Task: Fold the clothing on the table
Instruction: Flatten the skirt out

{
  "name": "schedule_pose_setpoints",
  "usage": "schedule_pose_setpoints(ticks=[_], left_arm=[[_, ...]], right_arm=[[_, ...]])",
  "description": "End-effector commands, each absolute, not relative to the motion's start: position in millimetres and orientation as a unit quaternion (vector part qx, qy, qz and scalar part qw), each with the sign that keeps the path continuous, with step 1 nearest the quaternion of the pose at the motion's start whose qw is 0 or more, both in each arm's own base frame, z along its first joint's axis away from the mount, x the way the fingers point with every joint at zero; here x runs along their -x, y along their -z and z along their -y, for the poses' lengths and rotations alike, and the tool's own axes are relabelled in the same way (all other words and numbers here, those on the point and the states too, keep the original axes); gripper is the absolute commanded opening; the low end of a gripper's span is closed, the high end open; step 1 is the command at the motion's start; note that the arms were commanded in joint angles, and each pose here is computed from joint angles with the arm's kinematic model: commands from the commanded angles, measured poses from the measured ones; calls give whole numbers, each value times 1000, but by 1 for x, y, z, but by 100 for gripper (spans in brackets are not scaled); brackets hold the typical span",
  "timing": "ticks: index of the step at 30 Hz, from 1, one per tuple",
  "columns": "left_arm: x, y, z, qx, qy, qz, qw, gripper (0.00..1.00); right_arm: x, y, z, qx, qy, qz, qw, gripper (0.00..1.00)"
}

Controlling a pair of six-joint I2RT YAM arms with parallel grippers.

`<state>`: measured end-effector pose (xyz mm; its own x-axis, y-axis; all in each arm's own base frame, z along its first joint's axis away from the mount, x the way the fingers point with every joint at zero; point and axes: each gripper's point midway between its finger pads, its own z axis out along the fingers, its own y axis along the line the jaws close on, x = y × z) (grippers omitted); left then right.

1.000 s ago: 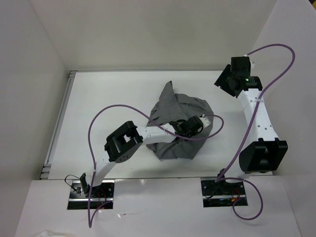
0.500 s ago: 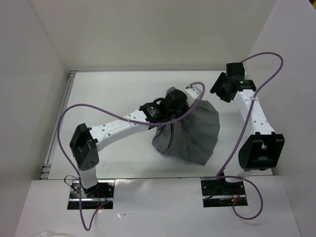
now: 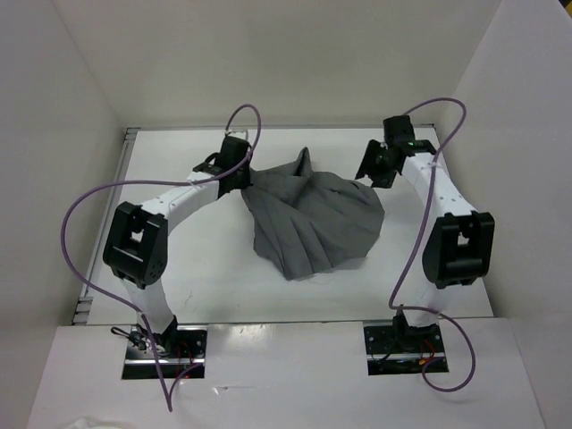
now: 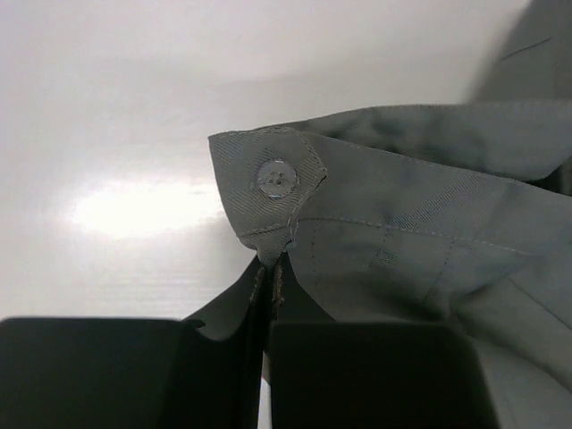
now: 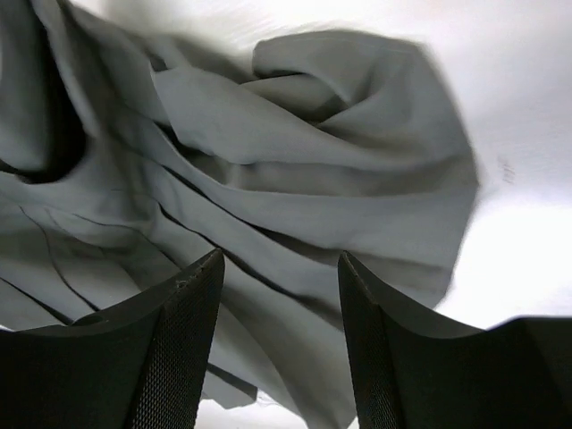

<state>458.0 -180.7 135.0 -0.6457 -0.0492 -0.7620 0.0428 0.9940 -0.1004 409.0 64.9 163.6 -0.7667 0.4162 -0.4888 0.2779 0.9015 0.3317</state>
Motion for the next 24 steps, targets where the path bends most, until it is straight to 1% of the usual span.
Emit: schedule_pose_setpoints(ticks=[1, 3, 5, 6, 8, 9, 10, 14, 15, 18, 19, 20, 21, 22, 23, 24], left_arm=[[-454, -146, 170, 87, 94, -893, 433, 0], [-455, -140, 161, 106, 85, -895, 425, 0], [-458, -131, 148, 127, 74, -897, 417, 0], [-458, -125, 148, 130, 73, -899, 411, 0], [-461, -121, 135, 147, 64, -901, 403, 0], [-461, -115, 135, 147, 61, -904, 397, 0], [-462, -113, 128, 157, 58, -904, 393, 0], [-466, -103, 111, 174, 46, -905, 385, 0], [-466, -97, 111, 173, 44, -908, 380, 0], [-474, -94, 106, 179, 47, -908, 377, 0], [-477, -94, 102, 178, 44, -907, 378, 0], [-479, -88, 104, 176, 46, -910, 372, 0], [-483, -87, 102, 174, 48, -911, 371, 0], [-490, -86, 104, 170, 47, -911, 372, 0], [-495, -86, 102, 172, 52, -910, 375, 0], [-498, -85, 105, 164, 55, -911, 374, 0]], right_arm=[[-424, -150, -98, -123, -143, -945, 268, 59], [-431, -141, -113, -92, -158, -949, 255, 58], [-442, -119, -129, -69, -179, -954, 229, 57], [-442, -95, -140, -63, -189, -960, 198, 55], [-454, -85, -149, -50, -193, -960, 196, 49], [-453, -65, -154, -48, -189, -965, 176, 45], [-457, -61, -157, -47, -195, -964, 174, 33], [-450, -39, -151, -68, -177, -970, 151, 10], [-436, -28, -148, -70, -159, -976, 134, 8], [-409, -33, -135, -97, -130, -980, 116, 7], [-384, -24, -132, -102, -115, -984, 90, 7], [-373, -39, -128, -108, -112, -983, 98, 7], [-339, -30, -125, -111, -99, -987, 58, 7], [-322, -32, -126, -113, -96, -988, 46, 7], [-290, -42, -136, -104, -108, -988, 25, 7], [-273, -47, -144, -93, -119, -989, 12, 7]])
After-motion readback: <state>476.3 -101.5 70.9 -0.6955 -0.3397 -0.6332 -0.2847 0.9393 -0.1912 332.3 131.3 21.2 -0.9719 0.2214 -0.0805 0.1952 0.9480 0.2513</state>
